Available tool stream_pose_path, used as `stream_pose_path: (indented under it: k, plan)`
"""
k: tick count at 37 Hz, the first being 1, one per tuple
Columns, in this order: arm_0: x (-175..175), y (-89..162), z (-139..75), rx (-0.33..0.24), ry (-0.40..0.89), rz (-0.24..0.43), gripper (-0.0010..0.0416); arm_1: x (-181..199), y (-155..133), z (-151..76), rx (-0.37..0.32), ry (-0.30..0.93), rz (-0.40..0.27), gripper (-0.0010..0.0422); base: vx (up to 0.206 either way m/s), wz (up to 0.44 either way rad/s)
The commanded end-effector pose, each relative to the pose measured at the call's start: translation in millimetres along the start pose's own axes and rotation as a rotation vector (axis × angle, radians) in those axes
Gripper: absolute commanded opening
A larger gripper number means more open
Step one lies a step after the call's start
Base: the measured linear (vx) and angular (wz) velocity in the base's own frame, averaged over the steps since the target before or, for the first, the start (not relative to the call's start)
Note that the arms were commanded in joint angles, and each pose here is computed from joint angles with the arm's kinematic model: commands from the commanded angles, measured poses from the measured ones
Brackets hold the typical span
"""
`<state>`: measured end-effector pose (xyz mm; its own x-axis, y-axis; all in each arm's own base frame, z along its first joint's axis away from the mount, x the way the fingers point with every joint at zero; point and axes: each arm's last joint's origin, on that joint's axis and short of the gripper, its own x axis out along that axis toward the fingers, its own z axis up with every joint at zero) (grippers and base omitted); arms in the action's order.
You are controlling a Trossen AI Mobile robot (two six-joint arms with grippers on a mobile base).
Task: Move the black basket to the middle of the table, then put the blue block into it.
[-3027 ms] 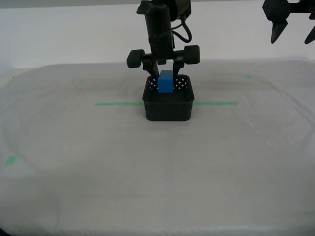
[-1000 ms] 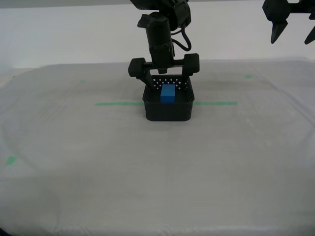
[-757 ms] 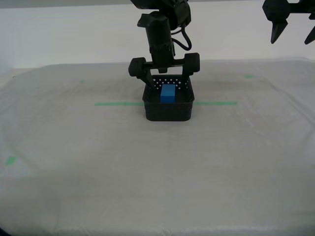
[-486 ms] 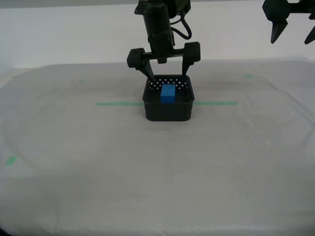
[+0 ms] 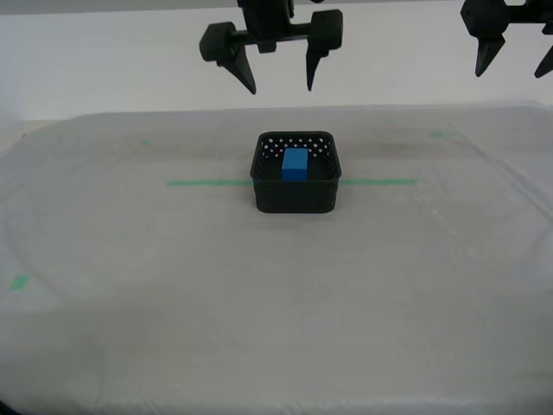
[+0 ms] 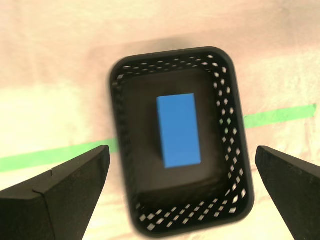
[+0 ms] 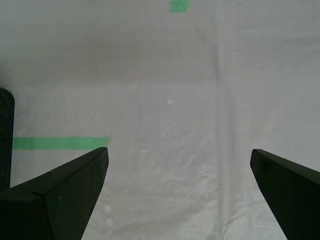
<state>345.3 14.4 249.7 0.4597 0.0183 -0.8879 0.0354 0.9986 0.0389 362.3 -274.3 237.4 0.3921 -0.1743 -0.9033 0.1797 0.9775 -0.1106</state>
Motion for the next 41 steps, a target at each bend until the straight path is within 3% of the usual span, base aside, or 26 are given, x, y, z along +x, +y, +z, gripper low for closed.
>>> stream_pose_path:
  k: [1,8,22,35,41]
  plan:
    - [0,0,0,-0.001,-0.002,0.001,0.0398,-15,6,0,0.008,-0.01,0.017,0.0401,0.0,0.0]
    - [0,0,0,-0.001,-0.001,0.001,0.0399,-42,24,-6,-0.016,-0.039,0.022,0.0401,0.0,0.0]
    - [0,0,0,-0.001,-0.003,0.001,0.0399,-75,86,-33,-0.096,-0.101,0.053,0.0401,0.0,0.0]
    - [0,0,1,-0.001,-0.008,0.001,0.0399,-87,142,-62,-0.16,-0.16,0.1,0.0401,0.0,0.0]
    - [0,0,1,-0.001,-0.009,0.001,0.0399,-87,162,-72,-0.155,-0.187,0.126,0.0401,0.0,0.0]
